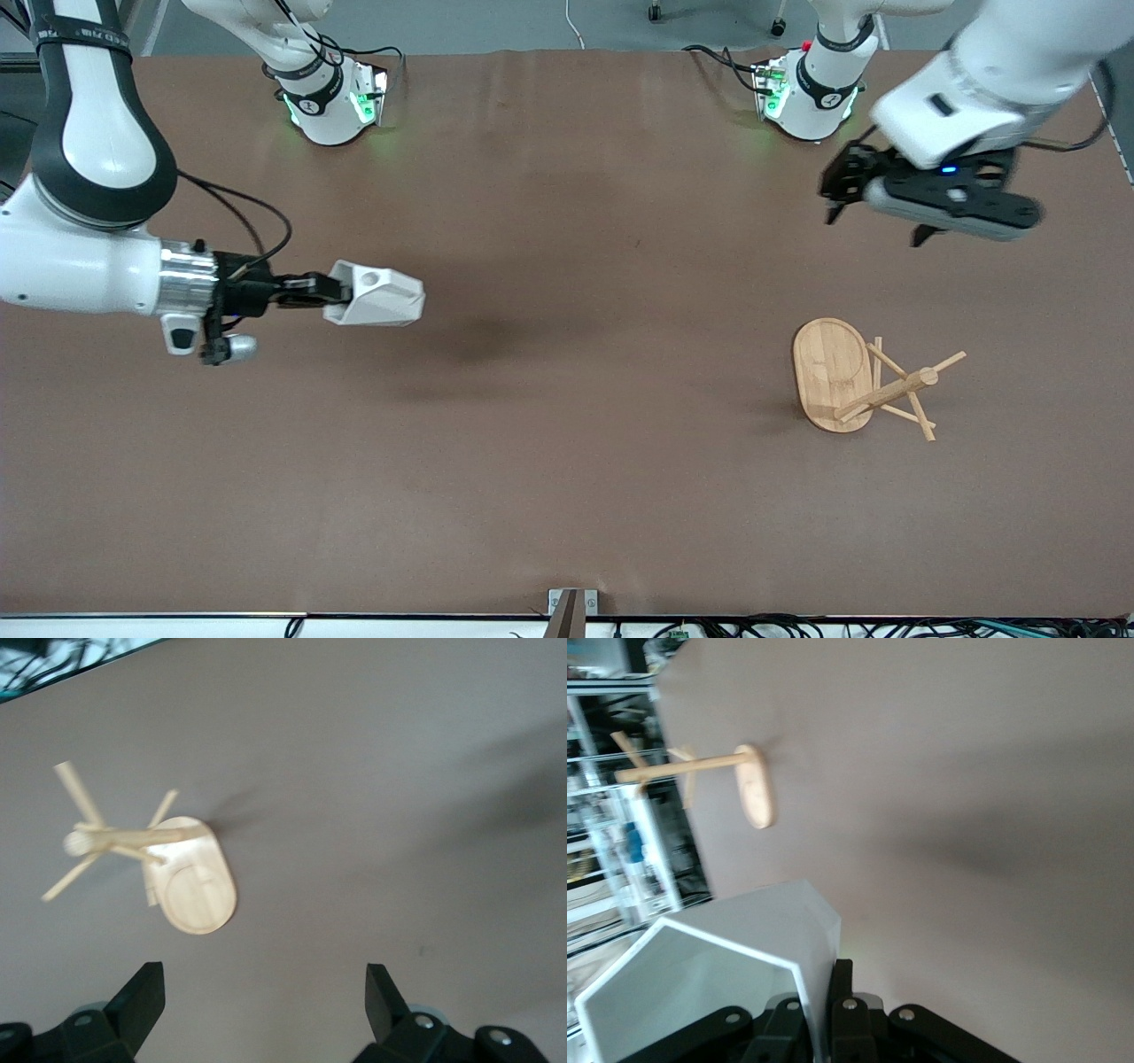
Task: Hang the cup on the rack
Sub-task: 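Lift the white cup with the right gripper while the left gripper approaches, then grasp the white cup with the left gripper beside the right gripper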
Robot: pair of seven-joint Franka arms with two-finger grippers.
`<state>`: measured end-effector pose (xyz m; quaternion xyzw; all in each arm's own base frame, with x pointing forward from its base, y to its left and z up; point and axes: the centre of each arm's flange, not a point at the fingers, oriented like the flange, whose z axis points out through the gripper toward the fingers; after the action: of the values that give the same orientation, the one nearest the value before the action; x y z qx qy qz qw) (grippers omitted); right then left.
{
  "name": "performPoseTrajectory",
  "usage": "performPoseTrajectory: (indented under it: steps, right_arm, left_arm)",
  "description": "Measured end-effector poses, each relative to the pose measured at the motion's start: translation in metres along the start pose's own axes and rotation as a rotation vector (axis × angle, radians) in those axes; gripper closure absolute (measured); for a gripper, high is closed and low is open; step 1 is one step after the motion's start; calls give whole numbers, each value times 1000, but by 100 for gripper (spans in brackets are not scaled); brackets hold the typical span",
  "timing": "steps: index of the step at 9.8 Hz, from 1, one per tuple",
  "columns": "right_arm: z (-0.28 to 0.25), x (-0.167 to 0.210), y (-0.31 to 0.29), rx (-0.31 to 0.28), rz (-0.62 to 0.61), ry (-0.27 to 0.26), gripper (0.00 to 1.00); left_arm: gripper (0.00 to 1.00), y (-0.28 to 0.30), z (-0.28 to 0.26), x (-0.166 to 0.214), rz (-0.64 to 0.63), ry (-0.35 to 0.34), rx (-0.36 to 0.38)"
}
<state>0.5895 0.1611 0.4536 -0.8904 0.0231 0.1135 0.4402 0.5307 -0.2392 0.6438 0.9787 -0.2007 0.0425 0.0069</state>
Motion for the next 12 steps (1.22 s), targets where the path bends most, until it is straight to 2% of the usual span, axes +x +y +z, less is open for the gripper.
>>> performPoseTrajectory:
  steps: [2, 5, 8, 10, 12]
  right_arm:
    - [40, -10, -31, 126, 2, -37, 93]
    - [86, -22, -65, 302, 48, -51, 93]
    - [119, -37, -84, 373, 73, -97, 93]
    - [127, -38, -83, 386, 87, -110, 93]
    - [128, -38, -81, 388, 92, -112, 93]
  left_arm:
    - [0, 75, 4, 1, 184, 23, -39]
    - [0, 144, 7, 5, 404, 102, -182]
    - [0, 194, 19, 6, 553, 147, -217]
    - [0, 199, 19, 11, 686, 208, -212]
    - [0, 203, 22, 13, 733, 222, -214]
